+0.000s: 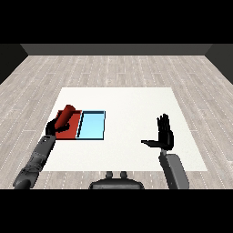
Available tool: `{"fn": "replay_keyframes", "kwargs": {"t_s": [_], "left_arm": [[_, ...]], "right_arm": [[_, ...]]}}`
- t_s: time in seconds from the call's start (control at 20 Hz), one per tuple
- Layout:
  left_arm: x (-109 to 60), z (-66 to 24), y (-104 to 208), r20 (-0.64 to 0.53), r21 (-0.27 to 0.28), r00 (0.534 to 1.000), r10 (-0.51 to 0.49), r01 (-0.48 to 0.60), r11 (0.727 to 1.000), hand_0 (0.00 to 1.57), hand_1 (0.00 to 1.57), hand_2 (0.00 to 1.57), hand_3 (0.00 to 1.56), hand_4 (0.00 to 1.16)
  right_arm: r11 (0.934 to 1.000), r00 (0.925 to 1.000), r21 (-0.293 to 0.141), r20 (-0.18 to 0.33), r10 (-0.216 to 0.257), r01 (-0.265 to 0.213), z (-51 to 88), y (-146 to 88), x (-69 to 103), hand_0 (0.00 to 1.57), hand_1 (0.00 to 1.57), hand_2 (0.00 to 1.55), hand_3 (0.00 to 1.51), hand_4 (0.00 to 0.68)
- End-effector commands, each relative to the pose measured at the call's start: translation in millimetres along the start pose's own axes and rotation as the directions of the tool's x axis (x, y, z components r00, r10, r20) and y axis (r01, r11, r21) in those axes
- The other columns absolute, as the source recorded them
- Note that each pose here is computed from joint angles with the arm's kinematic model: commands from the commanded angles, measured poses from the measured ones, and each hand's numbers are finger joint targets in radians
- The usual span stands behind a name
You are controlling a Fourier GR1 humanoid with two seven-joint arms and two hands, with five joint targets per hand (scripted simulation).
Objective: Pick the red can and put it in the red box
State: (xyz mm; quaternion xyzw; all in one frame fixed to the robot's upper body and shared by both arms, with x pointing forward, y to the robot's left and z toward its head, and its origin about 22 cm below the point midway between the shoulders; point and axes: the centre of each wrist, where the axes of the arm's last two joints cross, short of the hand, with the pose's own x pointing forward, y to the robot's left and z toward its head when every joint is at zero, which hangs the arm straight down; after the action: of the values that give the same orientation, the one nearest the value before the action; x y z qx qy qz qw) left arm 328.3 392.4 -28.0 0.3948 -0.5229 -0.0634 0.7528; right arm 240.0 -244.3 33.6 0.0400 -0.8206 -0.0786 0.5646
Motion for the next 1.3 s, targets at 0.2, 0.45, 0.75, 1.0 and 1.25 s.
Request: {"fn": "replay_keyframes", "kwargs": {"t_s": [0.2,0.45,0.75,1.0,1.25], "left_arm": [[-34.0,5.4,-17.7,-0.177,-0.113,0.979,-0.105,0.086,0.99,1.12,1.12,1.04,0.0,0.65],[-20.8,-3.3,-14.6,-0.172,-0.262,0.955,-0.243,0.193,0.946,0.0,0.0,0.0,0.0,0.0],[-5.5,-10.9,-5.8,-0.012,-0.065,0.971,0.238,-0.239,0.969,0.0,0.0,0.0,0.0,0.0],[44.7,-16.2,-18.1,0.313,-0.212,0.709,0.632,-0.596,0.774,0.0,0.0,0.0,0.0,0.0],[70.7,11.6,-71.5,0.388,-0.447,0.351,0.852,-0.737,0.507,0.0,0.0,0.0,0.0,0.0]], "right_arm": [[0.9998,0.9999,0.012,-0.002,0.014,-0.014,-13.6,1.7,-14.1,0.0,0.0,0.0,0.0,0.0],[0.9999,0.9999,0.01,0.016,0.001,-0.001,-6.7,19.2,-30.2,0.0,0.0,0.0,0.0,0.0],[0.999,0.9991,0.04,0.038,-0.021,0.019,-10.3,-7.4,-20.2,0.0,0.0,0.0,0.0,0.0],[0.9968,0.998,0.059,0.028,-0.056,0.055,-16.5,19.9,-19.8,0.0,0.0,0.0,0.0,0.0],[0.9981,0.9994,0.062,0.036,-0.002,0.0,-11.6,10.8,-16.2,0.0,0.0,0.0,0.0,0.0]]}}
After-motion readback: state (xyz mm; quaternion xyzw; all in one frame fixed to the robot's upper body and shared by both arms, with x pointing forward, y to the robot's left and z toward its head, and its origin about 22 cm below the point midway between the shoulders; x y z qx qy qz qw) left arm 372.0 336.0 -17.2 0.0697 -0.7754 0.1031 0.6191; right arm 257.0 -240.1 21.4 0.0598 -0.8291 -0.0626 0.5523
